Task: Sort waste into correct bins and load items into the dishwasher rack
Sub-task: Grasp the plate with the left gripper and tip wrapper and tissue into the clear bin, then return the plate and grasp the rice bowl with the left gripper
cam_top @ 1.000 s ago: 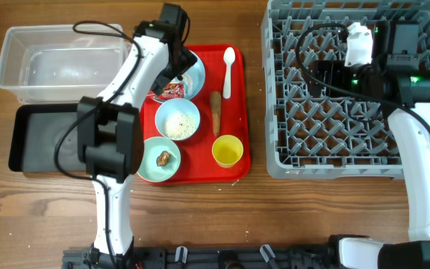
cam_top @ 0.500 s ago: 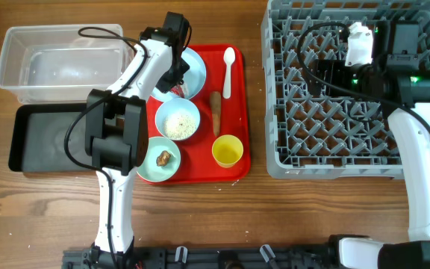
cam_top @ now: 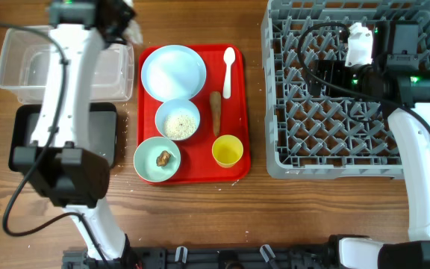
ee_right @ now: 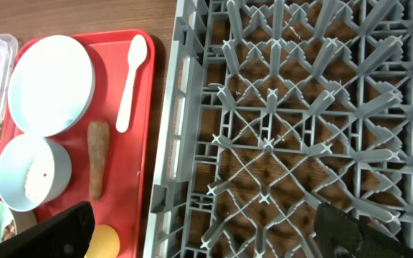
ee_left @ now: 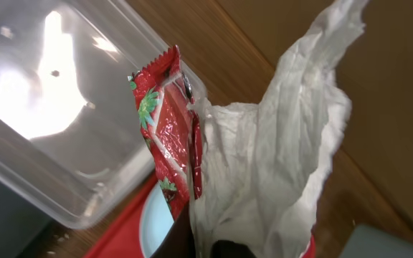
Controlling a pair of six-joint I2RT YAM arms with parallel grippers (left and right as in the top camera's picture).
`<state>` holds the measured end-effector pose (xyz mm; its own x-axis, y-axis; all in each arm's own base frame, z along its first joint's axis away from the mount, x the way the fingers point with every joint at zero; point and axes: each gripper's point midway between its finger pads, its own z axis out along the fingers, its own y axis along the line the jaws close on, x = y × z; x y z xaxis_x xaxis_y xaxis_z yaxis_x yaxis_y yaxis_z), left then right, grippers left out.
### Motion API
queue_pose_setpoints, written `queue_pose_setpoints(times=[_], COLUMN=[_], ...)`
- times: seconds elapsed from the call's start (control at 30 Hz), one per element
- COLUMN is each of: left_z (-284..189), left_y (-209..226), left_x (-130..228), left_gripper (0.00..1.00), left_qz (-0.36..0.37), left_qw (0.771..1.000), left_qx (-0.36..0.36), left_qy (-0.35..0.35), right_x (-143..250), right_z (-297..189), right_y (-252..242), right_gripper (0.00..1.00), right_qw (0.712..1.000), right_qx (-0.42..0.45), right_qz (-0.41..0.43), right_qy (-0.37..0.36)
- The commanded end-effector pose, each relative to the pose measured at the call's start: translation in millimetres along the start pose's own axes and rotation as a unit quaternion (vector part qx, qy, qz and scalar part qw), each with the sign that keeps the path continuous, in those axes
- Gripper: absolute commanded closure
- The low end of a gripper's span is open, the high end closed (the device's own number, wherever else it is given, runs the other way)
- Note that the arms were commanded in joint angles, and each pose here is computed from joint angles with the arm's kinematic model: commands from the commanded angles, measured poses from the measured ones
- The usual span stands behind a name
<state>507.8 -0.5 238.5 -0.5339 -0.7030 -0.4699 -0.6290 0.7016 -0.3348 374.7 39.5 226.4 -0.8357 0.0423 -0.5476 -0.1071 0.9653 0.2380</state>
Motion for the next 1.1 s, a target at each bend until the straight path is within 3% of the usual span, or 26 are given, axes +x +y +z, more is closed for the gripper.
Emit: queue_pose_setpoints(times=[0.0, 0.07, 0.13, 0.23, 0.27, 0.4, 0.5, 0.67, 0.73, 0.87, 0.97, 1.0, 1.07], left_z=[31.2, 55.9, 80.3, 106.0, 109.5, 109.6, 110.2, 51.4, 9.3, -11.6, -19.5, -19.1, -12.9], left_y=[45.3, 77.8, 93.6, 109.0, 110.9, 109.2, 97.6, 39.6, 22.4, 6.6, -6.9, -11.5, -10.1], left_x=[-22.3, -36.5, -42.6, -40.8, -39.7, -39.7, -30.2, 3.5, 27.6, 90.3, 158.5, 181.4, 205.9], left_gripper=[0.96, 0.93, 0.76, 0.11, 0.00, 0.00, 0.00, 0.08, 0.10, 0.10, 0.21, 0.29, 0.30], left_qz=[-0.025, -0.059, -0.071, -0.074, -0.068, -0.050, 0.016, 0.118, 0.146, 0.211, 0.308, 0.341, 0.386], left_qw=[0.998, 0.993, 0.991, 0.989, 0.989, 0.991, 0.995, 0.983, 0.974, 0.949, 0.906, 0.894, 0.880], left_qx=[-0.058, -0.097, -0.112, -0.129, -0.132, -0.127, -0.092, 0.062, 0.087, 0.078, 0.068, 0.055, 0.023], left_qy=[-0.004, -0.011, -0.009, 0.002, 0.005, 0.008, 0.044, 0.128, 0.152, 0.220, 0.282, 0.285, 0.275], right_x=[-7.1, -7.0, -6.8, -6.8, -6.9, -6.9, -7.0, -10.4, -13.2, -14.3, -16.0, -16.6, -16.3], right_z=[-0.6, -0.6, -0.5, -0.6, -0.6, -0.5, -0.6, -0.7, -0.7, -0.8, -0.9, -0.8, -0.8], right_y=[5.7, 5.7, 5.7, 5.8, 5.8, 5.7, 5.7, 5.8, 6.0, 6.0, 6.1, 6.1, 6.1], right_gripper=[0.00, 0.00, 0.00, 0.00, 0.00, 0.00, 0.00, 0.00, 0.00, 0.00, 0.00, 0.00, 0.00], right_qw=[1.000, 1.000, 1.000, 1.000, 1.000, 1.000, 1.000, 1.000, 1.000, 1.000, 0.999, 0.999, 0.999], right_qx=[-0.012, -0.012, -0.012, -0.012, -0.012, -0.012, -0.012, -0.012, -0.013, -0.013, -0.013, -0.013, -0.013], right_qz=[0.009, 0.009, 0.009, 0.010, 0.010, 0.016, 0.017, 0.016, 0.019, 0.018, 0.017, 0.017, 0.017], right_qy=[-0.007, -0.006, -0.006, -0.006, -0.006, -0.006, -0.006, -0.013, -0.019, -0.021, -0.024, -0.026, -0.025])
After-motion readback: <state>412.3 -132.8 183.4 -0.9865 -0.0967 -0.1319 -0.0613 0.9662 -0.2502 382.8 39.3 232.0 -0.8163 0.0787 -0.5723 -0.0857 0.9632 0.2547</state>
